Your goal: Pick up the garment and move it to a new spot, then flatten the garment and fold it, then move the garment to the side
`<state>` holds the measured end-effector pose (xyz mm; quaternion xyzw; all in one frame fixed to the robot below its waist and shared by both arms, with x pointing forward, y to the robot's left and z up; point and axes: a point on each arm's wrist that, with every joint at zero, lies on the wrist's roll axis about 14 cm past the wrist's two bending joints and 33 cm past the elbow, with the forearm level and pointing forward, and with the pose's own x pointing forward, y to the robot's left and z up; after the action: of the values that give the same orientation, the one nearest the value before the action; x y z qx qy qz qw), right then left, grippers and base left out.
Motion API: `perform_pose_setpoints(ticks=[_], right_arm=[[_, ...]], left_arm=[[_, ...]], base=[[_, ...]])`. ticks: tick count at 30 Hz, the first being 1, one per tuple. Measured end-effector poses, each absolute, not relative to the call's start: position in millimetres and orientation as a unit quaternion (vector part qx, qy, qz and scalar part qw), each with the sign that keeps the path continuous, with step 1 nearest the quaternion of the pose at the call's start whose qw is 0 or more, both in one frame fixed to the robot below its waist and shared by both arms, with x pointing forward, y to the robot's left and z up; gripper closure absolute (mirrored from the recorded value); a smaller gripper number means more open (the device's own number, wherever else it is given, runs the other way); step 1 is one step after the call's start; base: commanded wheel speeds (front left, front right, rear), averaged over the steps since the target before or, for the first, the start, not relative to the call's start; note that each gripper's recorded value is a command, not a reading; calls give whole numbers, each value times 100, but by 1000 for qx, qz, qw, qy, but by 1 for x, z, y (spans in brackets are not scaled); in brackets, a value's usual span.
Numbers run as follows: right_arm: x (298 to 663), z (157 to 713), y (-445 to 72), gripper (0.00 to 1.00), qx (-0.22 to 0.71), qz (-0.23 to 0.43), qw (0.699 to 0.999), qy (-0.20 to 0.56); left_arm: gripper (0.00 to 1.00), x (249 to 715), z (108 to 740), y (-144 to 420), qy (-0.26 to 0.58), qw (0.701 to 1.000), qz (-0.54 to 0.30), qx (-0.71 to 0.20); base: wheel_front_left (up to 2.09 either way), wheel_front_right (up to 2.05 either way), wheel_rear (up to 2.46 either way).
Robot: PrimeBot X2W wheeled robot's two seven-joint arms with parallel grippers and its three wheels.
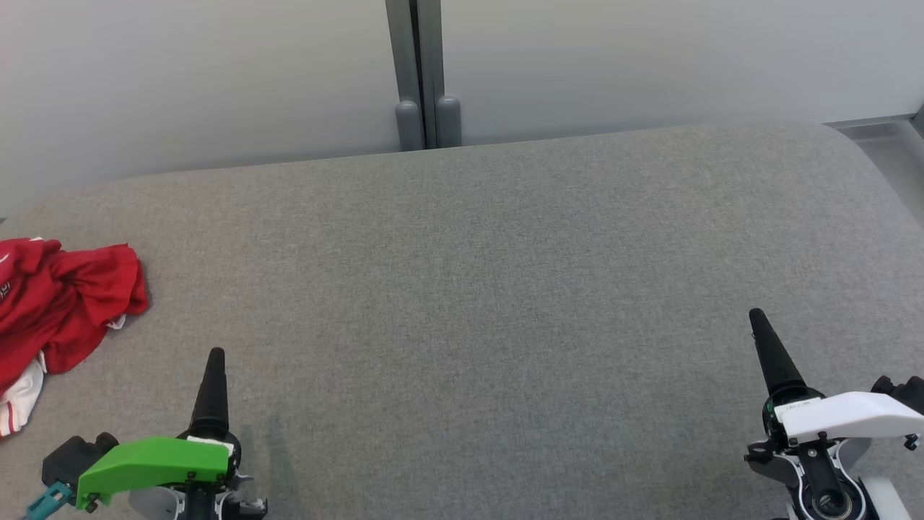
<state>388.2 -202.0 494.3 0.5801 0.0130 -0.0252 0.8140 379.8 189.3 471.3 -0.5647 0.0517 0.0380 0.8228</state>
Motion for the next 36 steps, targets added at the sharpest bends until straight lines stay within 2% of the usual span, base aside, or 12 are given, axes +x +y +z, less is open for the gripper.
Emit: perform_pose_setpoints(ticks=[14,25,36], right_arm=[[389,498,-207,0,462,-35,886,1],[390,503,-198,0,387,-21,922,-4],[393,508,-186,0,317,0,948,-9]], left_arm=[[0,379,464,183,70,891,41,-447],[0,381,463,179,74,927,34,-365],[0,382,464,175,72,952,28,-298]], base=[[0,0,0],[0,0,0],[0,0,0]])
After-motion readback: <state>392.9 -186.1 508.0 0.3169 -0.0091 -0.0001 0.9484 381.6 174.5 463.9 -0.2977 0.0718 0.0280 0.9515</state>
